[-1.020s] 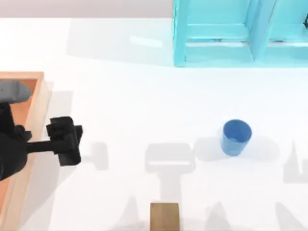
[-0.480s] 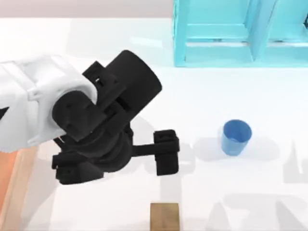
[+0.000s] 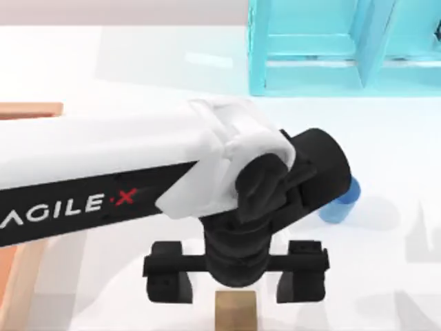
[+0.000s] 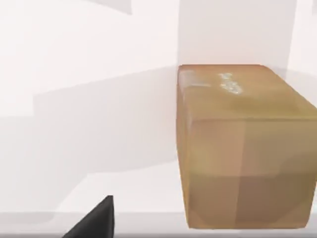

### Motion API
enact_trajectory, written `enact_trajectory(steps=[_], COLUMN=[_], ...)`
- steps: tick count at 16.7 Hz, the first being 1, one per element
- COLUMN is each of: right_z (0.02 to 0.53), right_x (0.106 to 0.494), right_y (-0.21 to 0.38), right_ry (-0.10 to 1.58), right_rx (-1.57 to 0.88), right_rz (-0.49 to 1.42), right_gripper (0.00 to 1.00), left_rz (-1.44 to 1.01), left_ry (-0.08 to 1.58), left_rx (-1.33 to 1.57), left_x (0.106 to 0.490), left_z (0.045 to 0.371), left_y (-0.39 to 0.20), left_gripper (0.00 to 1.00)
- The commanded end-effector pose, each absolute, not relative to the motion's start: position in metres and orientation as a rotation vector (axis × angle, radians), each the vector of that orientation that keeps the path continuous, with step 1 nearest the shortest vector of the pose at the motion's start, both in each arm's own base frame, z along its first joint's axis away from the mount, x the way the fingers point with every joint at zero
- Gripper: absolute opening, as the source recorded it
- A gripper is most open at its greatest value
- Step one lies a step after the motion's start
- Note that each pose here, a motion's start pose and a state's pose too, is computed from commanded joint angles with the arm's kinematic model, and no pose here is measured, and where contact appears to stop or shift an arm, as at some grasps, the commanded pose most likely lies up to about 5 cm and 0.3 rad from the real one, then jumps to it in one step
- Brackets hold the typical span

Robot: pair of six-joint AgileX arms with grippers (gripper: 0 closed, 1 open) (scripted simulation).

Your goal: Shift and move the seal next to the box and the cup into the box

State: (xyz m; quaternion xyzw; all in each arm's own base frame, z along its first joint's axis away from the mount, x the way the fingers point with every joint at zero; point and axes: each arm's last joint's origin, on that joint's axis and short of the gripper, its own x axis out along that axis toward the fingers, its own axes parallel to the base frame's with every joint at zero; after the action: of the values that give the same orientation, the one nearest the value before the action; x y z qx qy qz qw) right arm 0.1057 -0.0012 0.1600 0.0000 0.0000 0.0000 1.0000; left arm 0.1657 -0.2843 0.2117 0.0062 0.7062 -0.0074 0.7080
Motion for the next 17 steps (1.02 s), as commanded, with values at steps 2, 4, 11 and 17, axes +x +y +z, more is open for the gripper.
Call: enact_trajectory(steps=[2,4,11,17], right_z=[0.16,0.16,0.16,0.16], right_x=[0.106,0.106,0.106,0.106], right_y=[-0.001,-0.001,-0.001,-0.001], right_ry=[0.0,0.0,0.0,0.0], right_rx=[0.0,0.0,0.0,0.0], right_rz=[0.0,0.0,0.0,0.0], right_gripper=[1.0,1.0,1.0,1.0], left_rz=[-0.012,-0.012,-0.012,-0.012], left_ry=[1.572,1.572,1.573,1.572], left_rx=[0.02,0.02,0.02,0.02], left_x=[0.165,0.165,0.166,0.165], left_z=[0.211,0.211,0.18,0.131], left_y=[-0.286,-0.286,-0.288,-0.286], left_gripper=[1.0,1.0,1.0,1.0])
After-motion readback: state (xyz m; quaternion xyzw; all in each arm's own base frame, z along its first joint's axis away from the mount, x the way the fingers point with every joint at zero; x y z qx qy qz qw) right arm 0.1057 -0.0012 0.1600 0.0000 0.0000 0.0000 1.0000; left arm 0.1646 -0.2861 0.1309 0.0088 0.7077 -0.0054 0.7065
